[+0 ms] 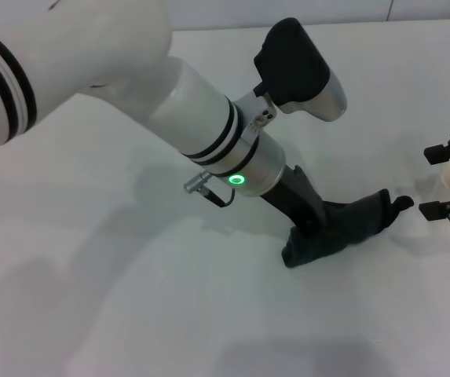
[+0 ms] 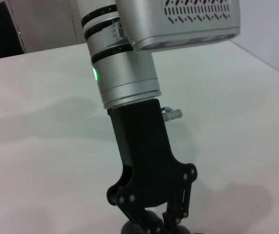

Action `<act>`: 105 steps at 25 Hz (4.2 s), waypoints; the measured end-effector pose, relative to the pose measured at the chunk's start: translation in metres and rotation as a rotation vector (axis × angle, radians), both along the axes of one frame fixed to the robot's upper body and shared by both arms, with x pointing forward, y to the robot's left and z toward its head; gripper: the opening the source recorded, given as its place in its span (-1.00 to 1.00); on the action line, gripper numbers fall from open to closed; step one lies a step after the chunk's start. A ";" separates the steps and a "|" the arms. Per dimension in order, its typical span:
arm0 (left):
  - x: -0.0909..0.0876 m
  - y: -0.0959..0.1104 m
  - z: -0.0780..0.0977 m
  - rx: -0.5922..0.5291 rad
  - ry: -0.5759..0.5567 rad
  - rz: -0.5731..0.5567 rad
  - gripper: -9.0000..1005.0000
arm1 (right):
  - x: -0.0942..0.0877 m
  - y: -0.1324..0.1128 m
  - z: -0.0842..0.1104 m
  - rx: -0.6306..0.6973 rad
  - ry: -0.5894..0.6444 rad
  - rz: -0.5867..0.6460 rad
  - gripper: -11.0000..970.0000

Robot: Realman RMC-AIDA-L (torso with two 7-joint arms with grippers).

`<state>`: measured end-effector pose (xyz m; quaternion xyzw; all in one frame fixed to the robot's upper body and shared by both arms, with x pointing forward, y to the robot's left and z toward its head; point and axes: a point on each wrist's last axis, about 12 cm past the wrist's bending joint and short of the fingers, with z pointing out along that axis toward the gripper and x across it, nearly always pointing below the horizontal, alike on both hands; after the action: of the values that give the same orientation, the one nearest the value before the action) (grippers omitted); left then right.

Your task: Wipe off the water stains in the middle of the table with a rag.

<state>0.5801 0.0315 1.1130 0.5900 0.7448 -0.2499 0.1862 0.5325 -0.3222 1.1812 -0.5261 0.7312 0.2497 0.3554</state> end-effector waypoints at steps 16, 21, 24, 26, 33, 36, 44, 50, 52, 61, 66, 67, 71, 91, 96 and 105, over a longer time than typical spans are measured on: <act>0.011 0.051 0.011 0.094 -0.057 0.159 -0.72 | -0.007 -0.005 -0.002 -0.004 0.009 -0.013 0.77; 0.003 0.054 0.012 0.108 -0.021 0.141 -0.72 | -0.007 -0.001 -0.003 -0.001 0.011 -0.002 0.77; 0.002 0.058 0.010 0.130 -0.004 0.151 -0.71 | -0.007 0.000 -0.003 -0.001 0.012 0.001 0.77; 0.002 0.061 0.010 0.138 -0.003 0.160 -0.71 | -0.008 -0.001 -0.004 0.000 0.014 0.000 0.77; 0.000 0.072 0.014 0.200 -0.048 0.193 -0.71 | -0.008 -0.002 -0.003 0.002 0.014 -0.004 0.77; -0.003 0.078 0.017 0.192 -0.048 0.197 -0.71 | -0.008 -0.002 -0.003 0.003 0.013 -0.007 0.77; -0.004 0.093 0.020 0.157 -0.039 0.235 -0.70 | -0.007 -0.003 -0.002 0.002 0.017 -0.015 0.77; -0.003 0.103 0.018 0.143 -0.020 0.277 -0.70 | -0.007 -0.003 -0.002 0.003 0.017 -0.014 0.77; -0.003 0.106 0.018 0.140 -0.013 0.288 -0.58 | -0.007 -0.002 -0.002 0.002 0.018 -0.012 0.77; -0.011 0.132 0.030 0.045 -0.067 0.329 -0.02 | -0.008 -0.003 -0.003 0.002 0.021 -0.015 0.77; -0.021 0.160 0.037 -0.066 -0.080 0.350 -0.02 | -0.008 -0.004 -0.003 0.002 0.023 -0.018 0.77; -0.024 0.163 0.038 -0.085 -0.079 0.341 -0.02 | -0.008 -0.005 -0.003 0.002 0.023 -0.018 0.77; -0.034 0.179 0.039 -0.148 -0.076 0.309 -0.02 | -0.009 -0.004 -0.003 0.003 0.025 -0.017 0.77; -0.074 0.226 0.052 -0.308 -0.127 0.182 -0.02 | -0.010 -0.005 -0.005 0.021 0.033 -0.032 0.77; -0.077 0.230 0.049 -0.311 -0.129 0.160 -0.02 | -0.009 -0.005 -0.005 0.024 0.035 -0.036 0.77; -0.079 0.234 0.044 -0.318 -0.126 0.160 -0.02 | -0.009 -0.004 -0.006 0.029 0.036 -0.037 0.77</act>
<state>0.5016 0.2655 1.1568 0.5065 0.7274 -0.3113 0.3427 0.5230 -0.3257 1.1754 -0.5025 0.7434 0.2631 0.3544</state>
